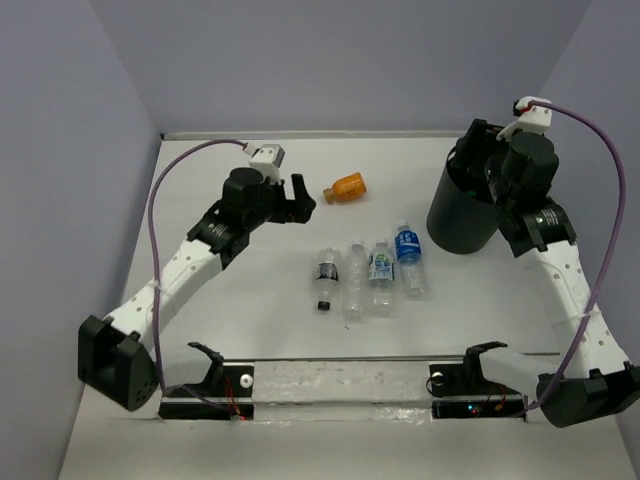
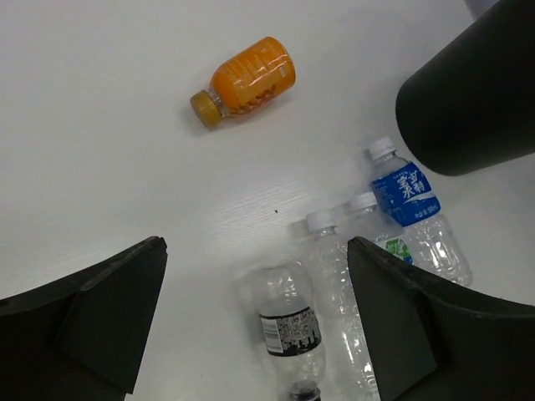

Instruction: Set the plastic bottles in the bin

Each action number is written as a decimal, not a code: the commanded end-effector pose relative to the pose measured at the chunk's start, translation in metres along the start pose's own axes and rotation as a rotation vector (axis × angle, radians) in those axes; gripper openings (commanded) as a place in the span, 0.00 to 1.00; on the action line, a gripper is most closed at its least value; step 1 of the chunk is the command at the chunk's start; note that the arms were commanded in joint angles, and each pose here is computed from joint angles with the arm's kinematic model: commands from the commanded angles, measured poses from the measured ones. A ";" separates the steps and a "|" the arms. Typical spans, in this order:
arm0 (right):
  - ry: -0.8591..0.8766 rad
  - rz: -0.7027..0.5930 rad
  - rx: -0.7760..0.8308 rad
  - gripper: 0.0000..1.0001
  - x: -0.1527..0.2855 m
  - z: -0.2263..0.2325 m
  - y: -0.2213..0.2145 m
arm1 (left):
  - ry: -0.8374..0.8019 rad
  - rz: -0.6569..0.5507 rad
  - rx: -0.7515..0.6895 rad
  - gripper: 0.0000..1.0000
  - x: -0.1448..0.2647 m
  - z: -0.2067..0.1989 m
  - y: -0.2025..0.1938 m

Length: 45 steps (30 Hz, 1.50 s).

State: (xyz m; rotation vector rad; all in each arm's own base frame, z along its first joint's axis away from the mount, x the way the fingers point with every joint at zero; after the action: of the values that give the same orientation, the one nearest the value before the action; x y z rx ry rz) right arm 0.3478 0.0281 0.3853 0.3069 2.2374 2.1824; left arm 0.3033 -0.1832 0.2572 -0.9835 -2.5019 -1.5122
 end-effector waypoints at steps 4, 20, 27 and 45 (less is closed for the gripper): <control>0.318 -0.080 -0.106 0.84 0.049 0.035 0.026 | -0.082 -0.054 -0.428 0.99 -0.097 -0.050 0.038; 0.648 -0.108 -0.169 0.85 0.091 0.072 0.025 | -0.177 0.283 -0.743 0.99 -0.248 -0.041 -0.033; 0.656 -0.094 -0.175 0.86 0.084 0.076 0.017 | -0.177 0.374 -0.747 0.99 -0.262 -0.024 -0.063; 0.698 -0.035 -0.166 0.86 0.077 0.100 0.003 | -0.056 0.315 -0.701 0.57 -0.261 -0.003 -0.051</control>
State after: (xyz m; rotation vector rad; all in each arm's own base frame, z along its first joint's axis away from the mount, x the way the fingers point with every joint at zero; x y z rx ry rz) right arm 0.2830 0.1319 0.3835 -0.5137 2.2711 2.7643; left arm 0.4734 -0.3359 0.0647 -1.5589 -1.5753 -2.2392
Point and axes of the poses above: each gripper's point midway between its finger pads, its own x axis back along the fingers, its own z axis along the line the jaws close on, y = z × x, the point moved 3 cm from there along x, back along the fingers, and after that the axes turned 10 degrees about x, right-handed, at the moved point
